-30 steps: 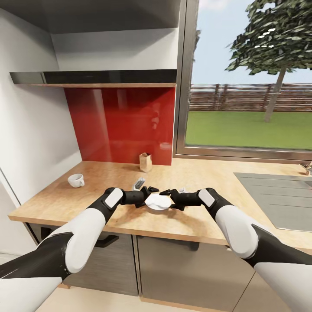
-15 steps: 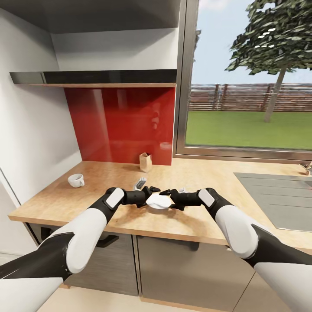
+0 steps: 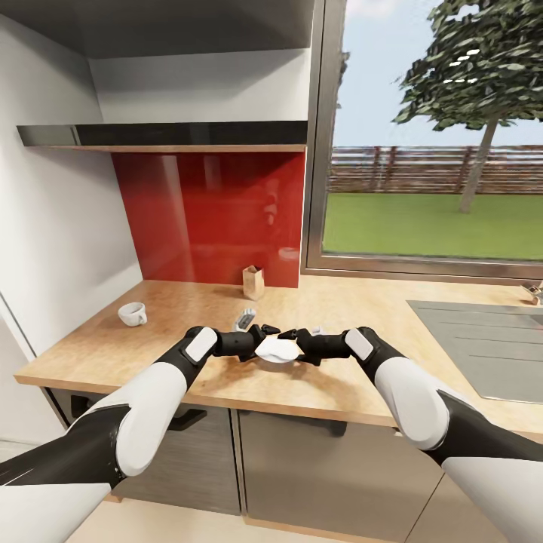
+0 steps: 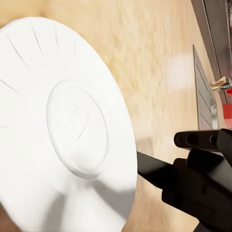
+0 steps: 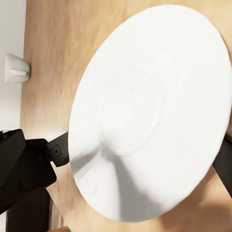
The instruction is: Set up a coffee station on the kitchen countertop: keep the coffee maker on the countertop, move the bottle of coffee from the kitchen shelf to the counter next to the coffee maker, place a paper coffee filter on top of the coffee maker, put the saucer next to the coffee maker with the coffee cup on the saucer, and place the electric kettle next to the coffee maker.
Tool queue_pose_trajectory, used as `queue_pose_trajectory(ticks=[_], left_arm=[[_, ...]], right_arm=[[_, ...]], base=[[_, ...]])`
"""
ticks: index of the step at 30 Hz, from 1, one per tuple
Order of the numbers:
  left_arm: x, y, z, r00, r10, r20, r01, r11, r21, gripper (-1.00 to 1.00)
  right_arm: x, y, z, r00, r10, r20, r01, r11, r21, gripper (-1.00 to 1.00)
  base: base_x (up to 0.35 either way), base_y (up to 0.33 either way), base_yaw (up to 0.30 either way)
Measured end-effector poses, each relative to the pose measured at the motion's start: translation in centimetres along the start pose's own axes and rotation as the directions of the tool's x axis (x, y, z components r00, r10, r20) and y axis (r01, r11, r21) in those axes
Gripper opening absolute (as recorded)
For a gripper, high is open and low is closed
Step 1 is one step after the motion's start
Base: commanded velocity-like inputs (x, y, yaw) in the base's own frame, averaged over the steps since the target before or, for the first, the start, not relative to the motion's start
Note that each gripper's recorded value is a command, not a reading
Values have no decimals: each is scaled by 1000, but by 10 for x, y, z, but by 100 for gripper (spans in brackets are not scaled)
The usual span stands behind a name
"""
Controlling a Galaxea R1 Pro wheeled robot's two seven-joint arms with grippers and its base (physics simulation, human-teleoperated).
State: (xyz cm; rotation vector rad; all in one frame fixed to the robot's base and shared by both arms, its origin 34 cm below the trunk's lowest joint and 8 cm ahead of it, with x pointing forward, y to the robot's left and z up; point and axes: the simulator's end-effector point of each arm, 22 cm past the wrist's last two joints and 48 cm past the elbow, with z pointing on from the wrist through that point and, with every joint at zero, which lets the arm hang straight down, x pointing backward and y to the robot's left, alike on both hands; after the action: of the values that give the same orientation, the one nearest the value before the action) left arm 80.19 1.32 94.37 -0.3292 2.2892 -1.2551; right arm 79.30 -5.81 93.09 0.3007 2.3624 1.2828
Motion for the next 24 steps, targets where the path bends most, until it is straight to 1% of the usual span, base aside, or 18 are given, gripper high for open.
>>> queue_pose_trajectory(ticks=[3,4,5,8,10,24], left_arm=[[0,0,0,1000,0,0,0,1000,0,100],[0,0,0,1000,0,0,0,1000,0,100],[0,0,0,1000,1,0,-1,1000,0,100],[0,0,0,1000,0,0,0,1000,0,100],[0,2,0,1000,8,-1,-8,1000,-8,100],[0,3,0,1000,7,0,-7,1000,-10,100]], right_arm=[[0,0,0,1000,0,0,0,1000,0,100],[0,0,0,1000,-1,0,1,1000,0,-100],[1,-3,1,1000,-14,-3,14,1000,15,-100],[1,-3,1,1000,-13,-3,13,1000,15,-100],[0,0,0,1000,-1,1,1,1000,0,-100],[0,-1,0,1000,-1,2,1,1000,1,-100]], base=[[0,0,0],[0,0,0],[0,0,0],[0,0,0],[0,0,0],[0,0,0]])
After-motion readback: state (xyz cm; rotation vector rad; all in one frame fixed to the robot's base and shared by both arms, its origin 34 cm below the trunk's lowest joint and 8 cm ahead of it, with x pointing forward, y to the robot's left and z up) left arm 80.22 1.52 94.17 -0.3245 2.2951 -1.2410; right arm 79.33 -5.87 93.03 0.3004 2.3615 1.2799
